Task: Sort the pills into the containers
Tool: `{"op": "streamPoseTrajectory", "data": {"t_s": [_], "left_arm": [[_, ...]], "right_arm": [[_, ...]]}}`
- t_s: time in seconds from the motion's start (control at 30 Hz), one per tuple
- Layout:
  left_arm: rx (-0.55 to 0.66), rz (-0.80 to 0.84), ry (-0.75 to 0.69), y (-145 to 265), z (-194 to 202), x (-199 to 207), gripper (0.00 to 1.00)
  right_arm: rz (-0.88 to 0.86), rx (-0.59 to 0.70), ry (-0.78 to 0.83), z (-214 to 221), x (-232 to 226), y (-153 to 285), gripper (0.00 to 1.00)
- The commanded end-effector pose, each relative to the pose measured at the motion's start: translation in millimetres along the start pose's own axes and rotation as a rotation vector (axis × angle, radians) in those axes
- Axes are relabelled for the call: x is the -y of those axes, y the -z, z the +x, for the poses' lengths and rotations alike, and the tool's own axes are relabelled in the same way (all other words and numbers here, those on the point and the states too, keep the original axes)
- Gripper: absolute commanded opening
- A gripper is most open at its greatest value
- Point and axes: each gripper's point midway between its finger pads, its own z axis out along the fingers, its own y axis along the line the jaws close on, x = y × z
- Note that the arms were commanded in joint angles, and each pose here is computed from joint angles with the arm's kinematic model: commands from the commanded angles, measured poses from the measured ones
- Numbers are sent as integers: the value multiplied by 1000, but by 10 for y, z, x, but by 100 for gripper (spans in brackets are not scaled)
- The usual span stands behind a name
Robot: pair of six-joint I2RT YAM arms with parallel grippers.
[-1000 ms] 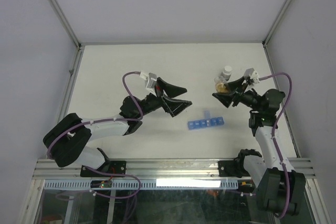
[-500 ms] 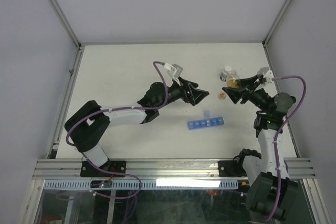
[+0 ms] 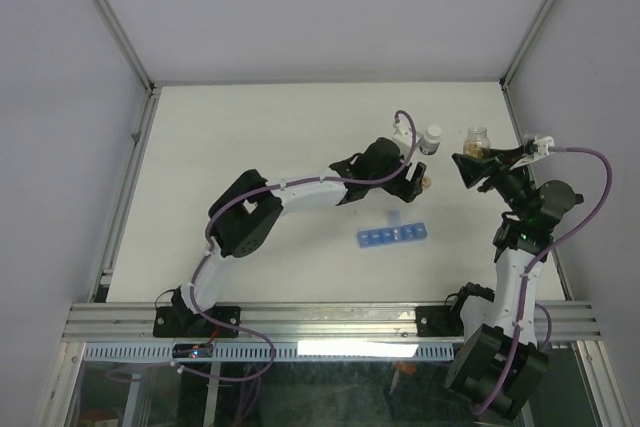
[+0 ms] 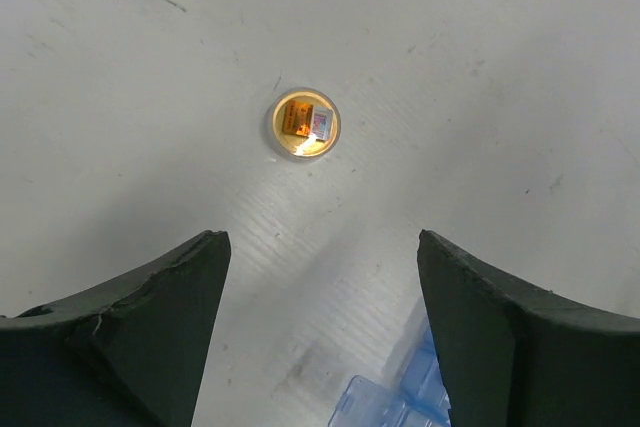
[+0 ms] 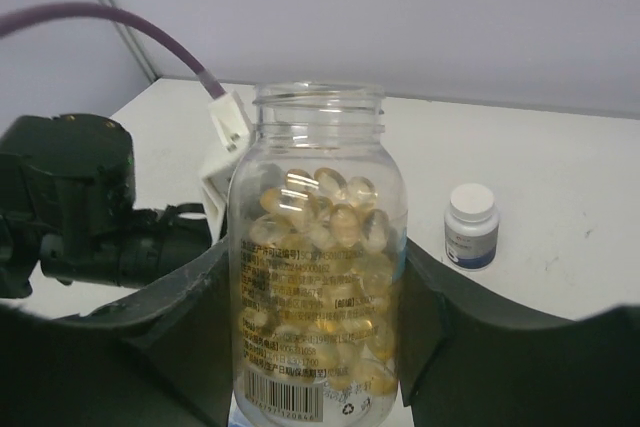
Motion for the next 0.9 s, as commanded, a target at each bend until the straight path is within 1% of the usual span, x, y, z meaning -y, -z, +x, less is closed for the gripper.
{"op": "streamPoseTrajectory", "data": {"t_s": [0.0, 0.13, 0.2, 0.3, 0.43, 0.57, 0.87], "left_arm": [[-70, -82, -98, -185, 24, -70, 76], [-68, -92, -108, -436, 47, -108, 75], [-34, -102, -115, -537, -72, -109, 75], [-11, -118, -120, -637, -127, -141, 75], [6, -139, -129, -734, -142, -170, 75], [14, -140, -132, -798, -140, -174, 72], [16, -107, -156, -875, -111, -35, 68]], "right_arm": [[50, 64, 31, -310, 50, 20, 0], [59, 69, 24, -320, 72, 36, 0], [63, 70, 21, -322, 88, 39, 0], [68, 71, 15, -319, 103, 50, 0], [70, 75, 10, -327, 109, 61, 0], [73, 76, 7, -325, 123, 64, 0], [74, 76, 3, -320, 135, 68, 0]]}}
